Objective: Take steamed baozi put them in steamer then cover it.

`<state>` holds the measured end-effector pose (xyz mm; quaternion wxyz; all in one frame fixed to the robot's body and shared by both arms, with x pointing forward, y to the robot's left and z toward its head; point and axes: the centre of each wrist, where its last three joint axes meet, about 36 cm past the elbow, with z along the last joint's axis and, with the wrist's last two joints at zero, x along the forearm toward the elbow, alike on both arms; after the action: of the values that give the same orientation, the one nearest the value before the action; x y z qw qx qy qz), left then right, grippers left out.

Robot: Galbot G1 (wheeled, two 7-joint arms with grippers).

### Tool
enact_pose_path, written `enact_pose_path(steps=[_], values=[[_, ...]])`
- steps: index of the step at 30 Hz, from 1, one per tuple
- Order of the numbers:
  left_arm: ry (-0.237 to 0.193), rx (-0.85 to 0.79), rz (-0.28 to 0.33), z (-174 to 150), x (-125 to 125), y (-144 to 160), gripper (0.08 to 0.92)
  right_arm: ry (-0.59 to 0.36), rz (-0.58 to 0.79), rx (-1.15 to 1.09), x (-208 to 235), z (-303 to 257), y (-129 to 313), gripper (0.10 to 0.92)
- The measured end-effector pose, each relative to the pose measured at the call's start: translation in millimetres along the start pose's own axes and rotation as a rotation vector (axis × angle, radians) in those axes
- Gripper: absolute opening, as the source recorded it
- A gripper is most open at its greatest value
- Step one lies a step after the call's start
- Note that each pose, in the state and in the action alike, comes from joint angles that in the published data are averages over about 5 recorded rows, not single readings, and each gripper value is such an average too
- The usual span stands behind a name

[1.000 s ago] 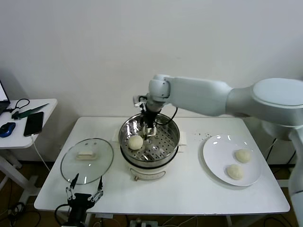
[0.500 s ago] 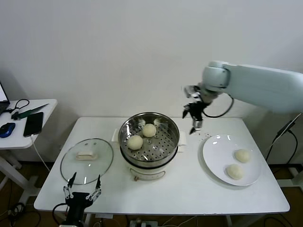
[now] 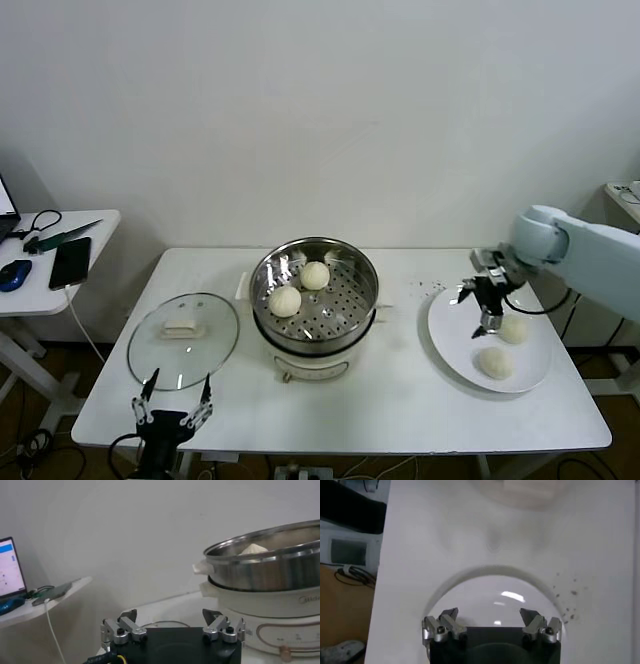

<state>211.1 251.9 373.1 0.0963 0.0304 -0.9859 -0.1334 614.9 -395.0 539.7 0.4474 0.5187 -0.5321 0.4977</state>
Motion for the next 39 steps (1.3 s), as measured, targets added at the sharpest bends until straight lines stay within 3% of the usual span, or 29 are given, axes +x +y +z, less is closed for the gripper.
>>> enact_pose_path(steps=[11,24,32,39], values=[[0.019,-0.007,-0.005,5,3,1,0.823,0.067,-0.034,-0.034,-51,41,22,0.823],[0.039,-0.014,0.004,12,5,-4,0.823,0.078,-0.046,-0.036,-80,47,23,0.821],[0.04,-0.017,0.005,12,6,-5,0.823,0.077,-0.052,-0.029,-83,48,22,0.694],[0.041,-0.019,0.007,14,8,-5,0.823,0.075,-0.047,-0.009,-75,47,15,0.679]])
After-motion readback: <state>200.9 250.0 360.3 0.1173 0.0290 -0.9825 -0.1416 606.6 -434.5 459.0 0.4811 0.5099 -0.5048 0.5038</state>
